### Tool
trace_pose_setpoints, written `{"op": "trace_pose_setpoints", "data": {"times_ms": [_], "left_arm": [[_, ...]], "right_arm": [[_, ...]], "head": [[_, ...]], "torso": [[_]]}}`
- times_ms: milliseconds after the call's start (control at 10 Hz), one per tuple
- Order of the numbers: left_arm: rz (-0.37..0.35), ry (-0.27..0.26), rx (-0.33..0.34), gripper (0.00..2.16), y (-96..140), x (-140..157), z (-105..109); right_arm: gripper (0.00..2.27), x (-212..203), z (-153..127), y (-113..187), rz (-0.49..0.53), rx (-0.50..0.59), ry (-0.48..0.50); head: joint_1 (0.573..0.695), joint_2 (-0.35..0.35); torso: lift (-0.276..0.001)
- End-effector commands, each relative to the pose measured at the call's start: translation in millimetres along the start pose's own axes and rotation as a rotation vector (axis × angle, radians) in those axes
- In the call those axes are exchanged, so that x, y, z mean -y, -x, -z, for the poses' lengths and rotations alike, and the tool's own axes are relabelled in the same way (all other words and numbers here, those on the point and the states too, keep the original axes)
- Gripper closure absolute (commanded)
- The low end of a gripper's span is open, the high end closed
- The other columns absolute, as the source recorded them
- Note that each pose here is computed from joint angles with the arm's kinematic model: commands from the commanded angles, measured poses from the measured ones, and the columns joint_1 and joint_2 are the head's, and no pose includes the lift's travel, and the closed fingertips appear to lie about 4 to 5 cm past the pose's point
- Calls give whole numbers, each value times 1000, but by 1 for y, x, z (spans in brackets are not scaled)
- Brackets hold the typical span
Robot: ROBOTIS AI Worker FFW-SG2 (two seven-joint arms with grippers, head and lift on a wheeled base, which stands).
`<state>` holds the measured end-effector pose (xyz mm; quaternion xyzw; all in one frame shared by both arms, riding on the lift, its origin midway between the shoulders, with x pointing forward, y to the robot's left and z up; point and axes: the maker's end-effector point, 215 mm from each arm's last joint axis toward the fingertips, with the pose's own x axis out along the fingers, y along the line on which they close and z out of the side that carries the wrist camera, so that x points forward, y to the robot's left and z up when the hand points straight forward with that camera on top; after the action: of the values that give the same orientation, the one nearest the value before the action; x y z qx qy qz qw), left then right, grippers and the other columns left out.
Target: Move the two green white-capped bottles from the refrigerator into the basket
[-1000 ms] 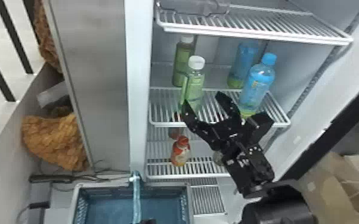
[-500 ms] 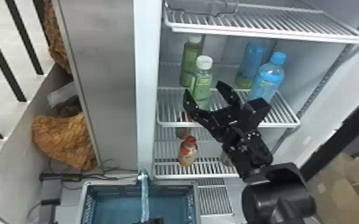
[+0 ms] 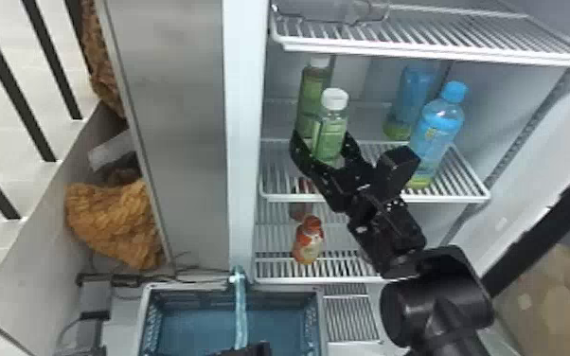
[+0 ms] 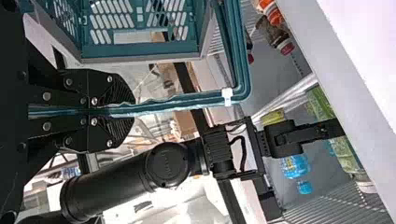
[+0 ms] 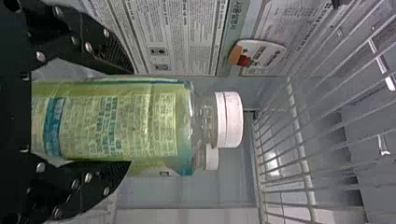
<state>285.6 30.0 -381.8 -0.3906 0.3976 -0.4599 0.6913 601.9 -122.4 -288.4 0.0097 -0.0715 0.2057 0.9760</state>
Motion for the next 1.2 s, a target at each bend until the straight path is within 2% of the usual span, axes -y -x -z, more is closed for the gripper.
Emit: {"op": "trace_pose_setpoints", "data": {"times_ms": [0,300,400,700,1100], "left_arm": [[3,0,-2,1202,-1,1,1],[0,2,-2,1202,1,0,1],[0,2,-2,1202,1,0,1],[-4,8,2,1202,2,-2,3],[-4,14,7,1202,3,-3,3]], "right_arm": [[907,-2,-2,2,-3,-3,7],[918,-2,-11,10,6,7,15],[918,0,-22,16,14,23,37],[918,2,-29,35,31,11,30],[918,-34,-55,82,1,-33,-53]], "head": [[695,-117],[695,-119],[695,-121],[695,-133],[695,-142]], "torso": [[-4],[-4],[-4],[-4],[-4]]}}
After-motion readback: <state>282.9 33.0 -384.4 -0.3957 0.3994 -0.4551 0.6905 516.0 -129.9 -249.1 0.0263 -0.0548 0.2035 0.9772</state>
